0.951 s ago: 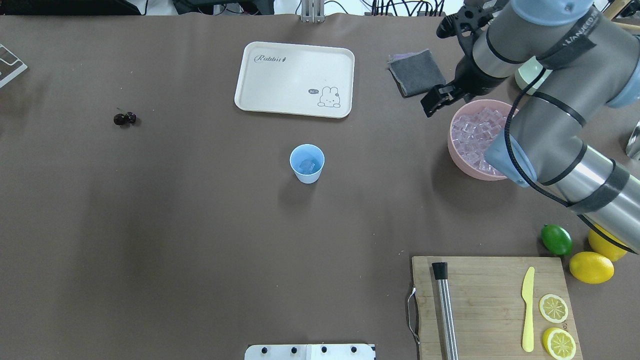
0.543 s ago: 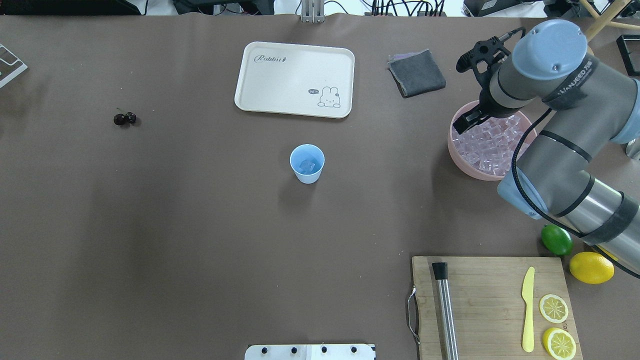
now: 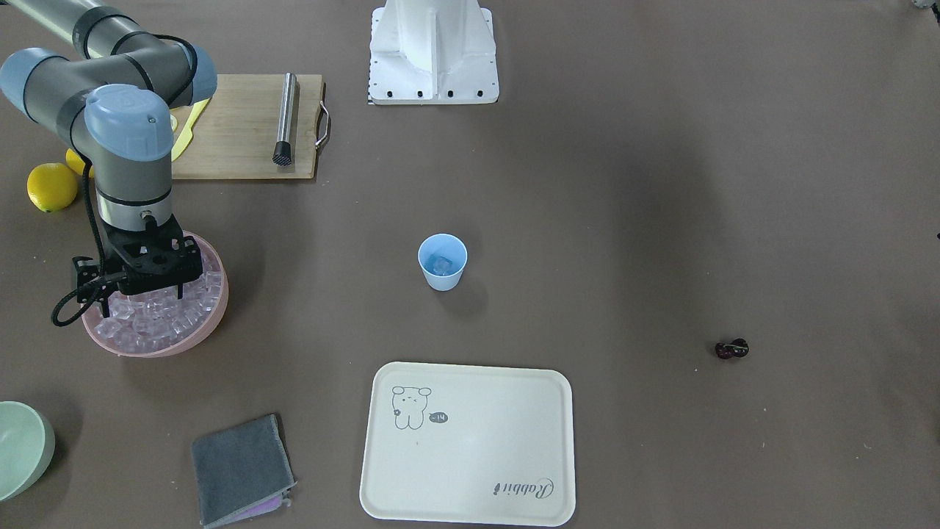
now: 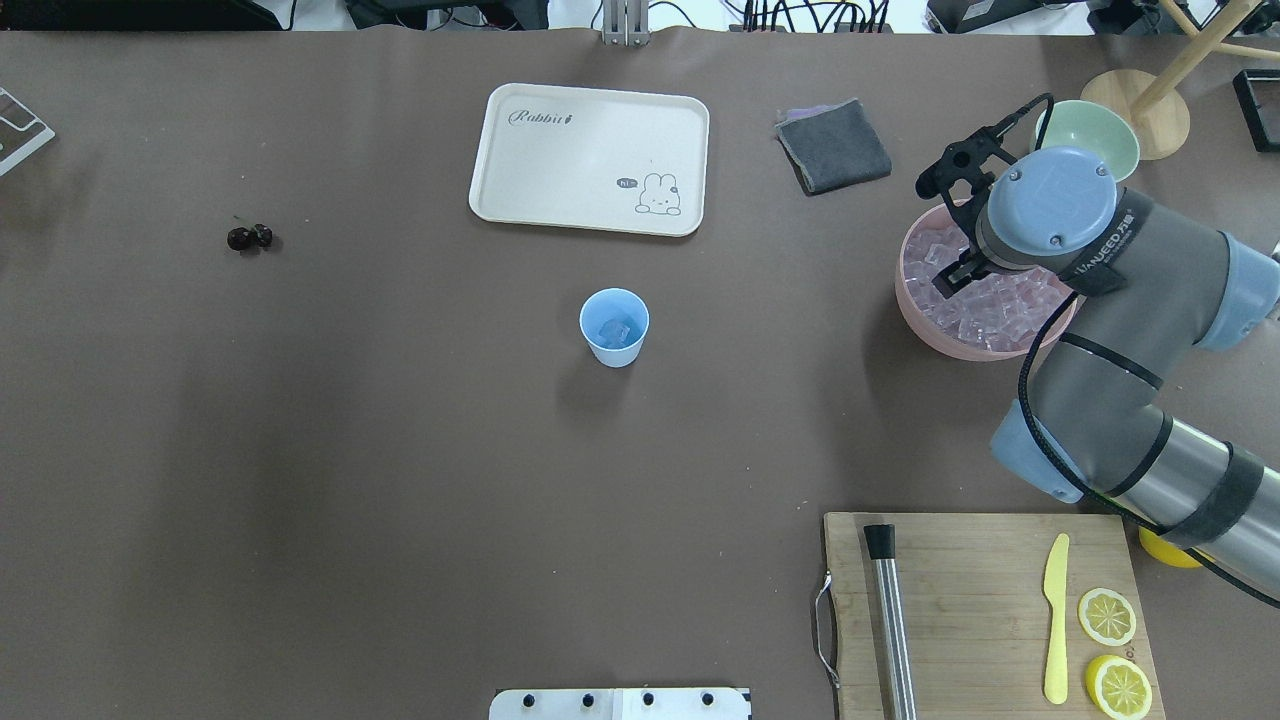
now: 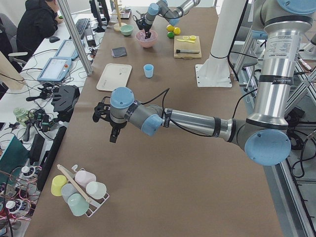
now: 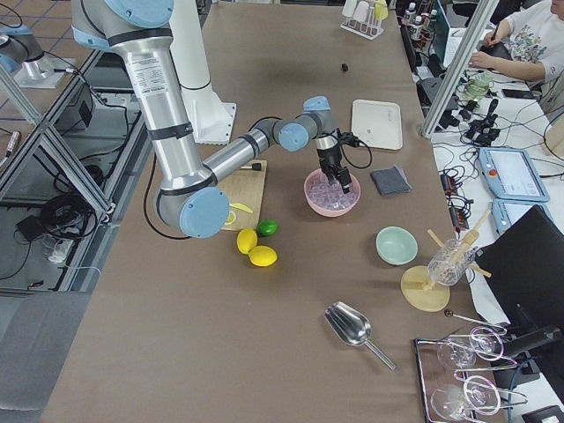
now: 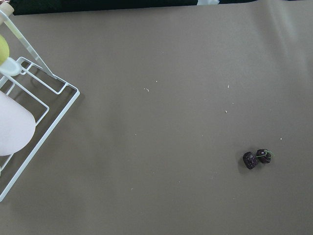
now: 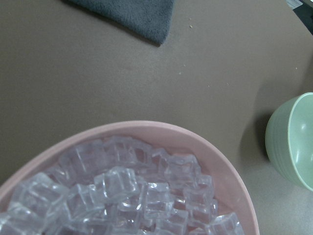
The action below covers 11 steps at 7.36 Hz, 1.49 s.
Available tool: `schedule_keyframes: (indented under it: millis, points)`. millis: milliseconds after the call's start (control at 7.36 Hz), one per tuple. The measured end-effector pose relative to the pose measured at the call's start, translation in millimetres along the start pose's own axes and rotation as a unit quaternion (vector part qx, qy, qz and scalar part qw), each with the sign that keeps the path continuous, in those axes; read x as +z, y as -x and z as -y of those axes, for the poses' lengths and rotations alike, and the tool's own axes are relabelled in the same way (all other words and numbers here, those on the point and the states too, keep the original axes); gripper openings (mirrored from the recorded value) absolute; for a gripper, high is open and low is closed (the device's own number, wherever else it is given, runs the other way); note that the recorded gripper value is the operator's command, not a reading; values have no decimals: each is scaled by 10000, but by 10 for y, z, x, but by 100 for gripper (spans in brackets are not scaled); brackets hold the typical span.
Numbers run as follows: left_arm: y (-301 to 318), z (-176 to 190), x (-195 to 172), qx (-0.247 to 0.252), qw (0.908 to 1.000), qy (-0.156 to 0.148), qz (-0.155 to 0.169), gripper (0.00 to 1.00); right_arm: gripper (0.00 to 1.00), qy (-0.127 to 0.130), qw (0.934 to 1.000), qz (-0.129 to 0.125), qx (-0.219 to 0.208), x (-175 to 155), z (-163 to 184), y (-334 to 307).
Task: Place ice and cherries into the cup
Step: 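Lower the right gripper into the ice and grasp a third cube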
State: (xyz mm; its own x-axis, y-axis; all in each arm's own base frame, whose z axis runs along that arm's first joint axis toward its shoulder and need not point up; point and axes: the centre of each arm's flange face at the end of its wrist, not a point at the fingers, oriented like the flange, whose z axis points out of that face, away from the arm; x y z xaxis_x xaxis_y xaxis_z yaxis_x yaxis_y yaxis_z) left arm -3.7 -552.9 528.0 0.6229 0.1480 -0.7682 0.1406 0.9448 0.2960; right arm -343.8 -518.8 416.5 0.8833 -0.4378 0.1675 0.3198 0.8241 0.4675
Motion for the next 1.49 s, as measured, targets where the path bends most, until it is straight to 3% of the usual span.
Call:
schedule_keyframes:
  millis: [1494]
  points:
    - [-17,12,-3,14,10000,-6,-5,98,89,157,9992,-297,-210,224,-172,-27]
